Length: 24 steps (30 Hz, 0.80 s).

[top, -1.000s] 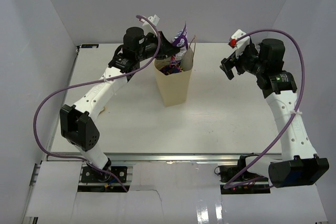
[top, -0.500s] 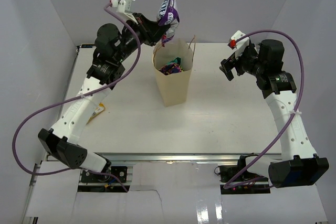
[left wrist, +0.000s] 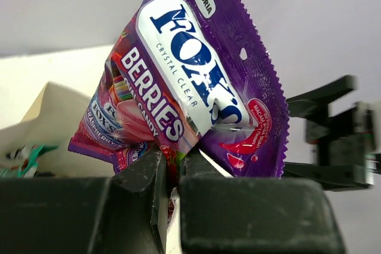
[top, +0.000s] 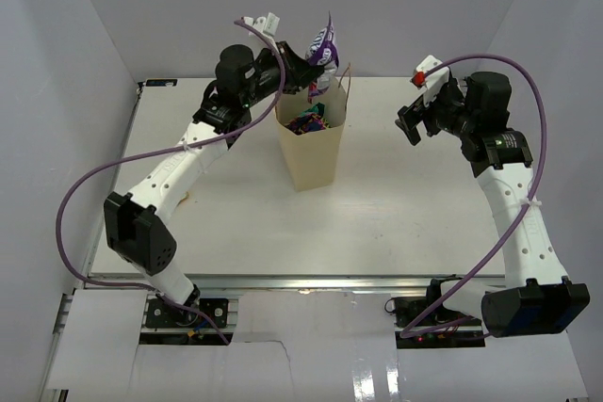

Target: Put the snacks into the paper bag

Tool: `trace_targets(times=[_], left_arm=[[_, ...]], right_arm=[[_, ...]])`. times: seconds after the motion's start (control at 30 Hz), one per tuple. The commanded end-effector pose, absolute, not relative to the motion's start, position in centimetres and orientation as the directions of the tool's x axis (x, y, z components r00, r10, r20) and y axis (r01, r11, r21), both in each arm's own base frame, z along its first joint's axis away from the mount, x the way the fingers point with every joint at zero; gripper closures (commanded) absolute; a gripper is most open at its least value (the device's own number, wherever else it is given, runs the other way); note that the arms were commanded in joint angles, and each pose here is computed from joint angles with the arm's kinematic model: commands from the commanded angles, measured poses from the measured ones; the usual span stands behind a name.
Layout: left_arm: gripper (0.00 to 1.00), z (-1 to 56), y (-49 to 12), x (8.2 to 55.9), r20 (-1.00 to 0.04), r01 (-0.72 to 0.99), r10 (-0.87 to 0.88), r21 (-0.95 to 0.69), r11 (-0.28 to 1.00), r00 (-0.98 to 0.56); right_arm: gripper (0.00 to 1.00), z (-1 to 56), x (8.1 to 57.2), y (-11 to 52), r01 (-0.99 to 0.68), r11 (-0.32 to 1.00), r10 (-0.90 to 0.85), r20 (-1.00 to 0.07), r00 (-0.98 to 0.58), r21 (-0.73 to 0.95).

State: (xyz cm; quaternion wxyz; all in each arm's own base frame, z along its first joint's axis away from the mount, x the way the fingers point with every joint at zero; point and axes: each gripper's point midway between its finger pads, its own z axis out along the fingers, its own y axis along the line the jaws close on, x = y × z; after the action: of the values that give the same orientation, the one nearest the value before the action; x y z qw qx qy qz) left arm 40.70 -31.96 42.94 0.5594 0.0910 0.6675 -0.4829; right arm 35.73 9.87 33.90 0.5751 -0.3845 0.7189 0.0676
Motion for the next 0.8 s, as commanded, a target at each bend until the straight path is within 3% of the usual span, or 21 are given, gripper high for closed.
trace_targets(times=[0.0,0.1,0.13,0.27,0.4,0.5,0.63,0.67,0.7,0.77], left_arm=[[0.94,43.3,-31.5,41.0,-0.854,0.659,-0.412,-0.512,0.551,-0.319],[0.79,41.1,-31.6,42.0,-0.856,0.619,-0.374,-0.517,0.591,-0.358],[0.57,40.7,-31.6,42.1,-0.853,0.606,-0.365,-0.521,0.601,-0.372],[0.27,41.5,-31.3,41.7,-0.853,0.607,-0.367,-0.522,0.599,-0.371],[0.24,46.5,-30.5,40.0,-0.869,0.655,-0.393,-0.488,0.577,-0.301],[0.26,49.9,-27.6,37.8,-0.882,0.634,-0.421,-0.451,0.628,-0.211],[0.32,46.6,-19.5,36.6,-0.881,0.321,-0.452,-0.471,0.822,-0.138],[0.32,44.4,-15.8,37.0,-0.877,0.126,-0.469,-0.479,0.868,-0.107],[0.27,38.0,-12.4,36.7,-0.876,-0.06,-0.435,-0.433,0.9,-0.208],[0.19,32.9,-7.8,35.1,-0.816,-0.255,-0.509,-0.449,0.857,-0.274]], right_arm=[[0.08,34.8,35.5,9.7,-0.614,0.703,-0.461,-0.887,-0.011,-0.358],[0.08,34.6,35.5,9.7,-0.616,0.703,-0.461,-0.888,-0.013,-0.356],[0.08,34.6,35.5,9.7,-0.616,0.703,-0.46,-0.888,-0.013,-0.356],[0.08,34.6,35.5,9.7,-0.615,0.704,-0.462,-0.887,-0.015,-0.357],[0.08,34.3,35.5,9.7,-0.62,0.705,-0.456,-0.89,-0.022,-0.346],[0.08,33.8,35.5,9.6,-0.624,0.709,-0.448,-0.893,-0.037,-0.33],[0.08,32.7,35.4,9.4,-0.627,0.716,-0.439,-0.896,-0.064,-0.306],[0.08,32.2,35.2,9.4,-0.63,0.718,-0.436,-0.897,-0.075,-0.296],[0.08,32.0,35.2,9.3,-0.629,0.72,-0.434,-0.897,-0.08,-0.292],[0.08,31.6,35.2,9.2,-0.629,0.721,-0.434,-0.897,-0.085,-0.289]])
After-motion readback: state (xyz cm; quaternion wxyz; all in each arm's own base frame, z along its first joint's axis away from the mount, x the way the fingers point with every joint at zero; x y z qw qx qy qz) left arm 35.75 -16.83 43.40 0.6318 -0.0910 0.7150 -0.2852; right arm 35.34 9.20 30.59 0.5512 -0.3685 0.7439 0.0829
